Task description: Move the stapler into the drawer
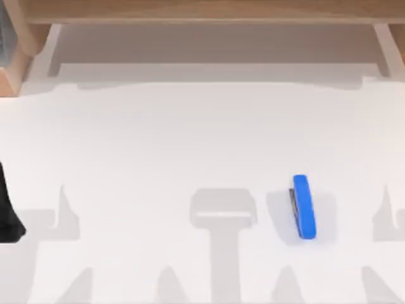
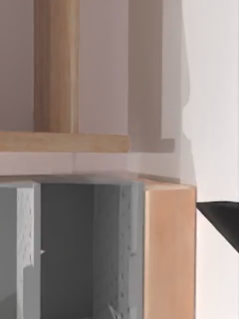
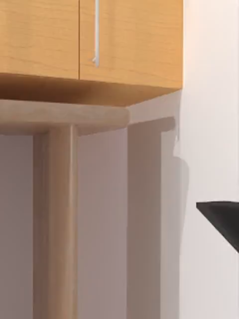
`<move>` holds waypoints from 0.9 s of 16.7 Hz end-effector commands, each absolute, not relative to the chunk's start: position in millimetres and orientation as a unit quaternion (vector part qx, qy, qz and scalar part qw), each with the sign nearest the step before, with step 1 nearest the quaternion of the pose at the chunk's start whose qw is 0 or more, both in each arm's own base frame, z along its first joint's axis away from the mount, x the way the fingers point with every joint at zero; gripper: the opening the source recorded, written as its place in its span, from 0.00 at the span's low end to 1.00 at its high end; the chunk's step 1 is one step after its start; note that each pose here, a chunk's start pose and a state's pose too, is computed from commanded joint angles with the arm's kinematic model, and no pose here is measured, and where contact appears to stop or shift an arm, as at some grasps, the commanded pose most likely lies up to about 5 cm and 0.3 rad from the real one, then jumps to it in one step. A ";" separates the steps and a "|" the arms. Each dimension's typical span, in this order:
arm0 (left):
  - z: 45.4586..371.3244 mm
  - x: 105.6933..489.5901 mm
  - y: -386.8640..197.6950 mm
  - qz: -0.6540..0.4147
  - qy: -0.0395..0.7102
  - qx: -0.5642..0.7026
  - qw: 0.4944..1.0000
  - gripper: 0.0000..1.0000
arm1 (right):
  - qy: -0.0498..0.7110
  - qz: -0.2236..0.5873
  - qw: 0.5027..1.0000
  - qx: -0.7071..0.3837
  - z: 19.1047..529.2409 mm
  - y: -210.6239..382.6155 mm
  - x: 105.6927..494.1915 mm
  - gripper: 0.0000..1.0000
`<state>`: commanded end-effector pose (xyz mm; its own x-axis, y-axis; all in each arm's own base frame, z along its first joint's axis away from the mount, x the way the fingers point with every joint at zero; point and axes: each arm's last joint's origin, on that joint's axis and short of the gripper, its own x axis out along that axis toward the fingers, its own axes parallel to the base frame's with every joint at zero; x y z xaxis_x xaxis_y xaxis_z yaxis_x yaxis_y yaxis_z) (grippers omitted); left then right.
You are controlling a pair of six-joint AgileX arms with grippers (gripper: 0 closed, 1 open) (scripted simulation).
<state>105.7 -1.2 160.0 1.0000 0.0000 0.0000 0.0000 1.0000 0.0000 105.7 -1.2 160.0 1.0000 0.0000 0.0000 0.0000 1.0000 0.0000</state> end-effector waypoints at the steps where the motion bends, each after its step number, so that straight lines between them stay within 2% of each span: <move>1: 160.0 105.7 -1.2 0.000 0.000 0.000 1.000 1.00 | 0.000 0.000 1.000 0.000 160.0 -1.2 105.7 1.00; 5: 160.0 105.7 -1.2 0.000 0.000 0.000 1.000 1.00 | -0.013 0.005 1.000 -0.028 173.9 -1.6 107.3 1.00; 9: 160.0 105.7 -1.2 0.000 0.000 0.000 1.000 1.00 | -0.036 0.006 0.992 -0.121 213.2 -5.2 121.6 1.00; 12: 160.0 105.7 -1.2 0.000 0.000 0.000 1.000 1.00 | -0.042 0.001 0.975 -0.219 244.6 -13.3 151.5 1.00; 15: 160.0 105.7 -1.2 0.000 0.000 0.000 1.000 1.00 | -0.036 -0.007 0.945 -0.326 264.3 -30.2 200.7 1.00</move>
<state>105.7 -1.2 160.0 1.0000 0.0000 0.0000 0.0000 1.0000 0.0000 200.7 -30.2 264.3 0.9973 0.0105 0.0729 0.0367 0.7877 -0.6150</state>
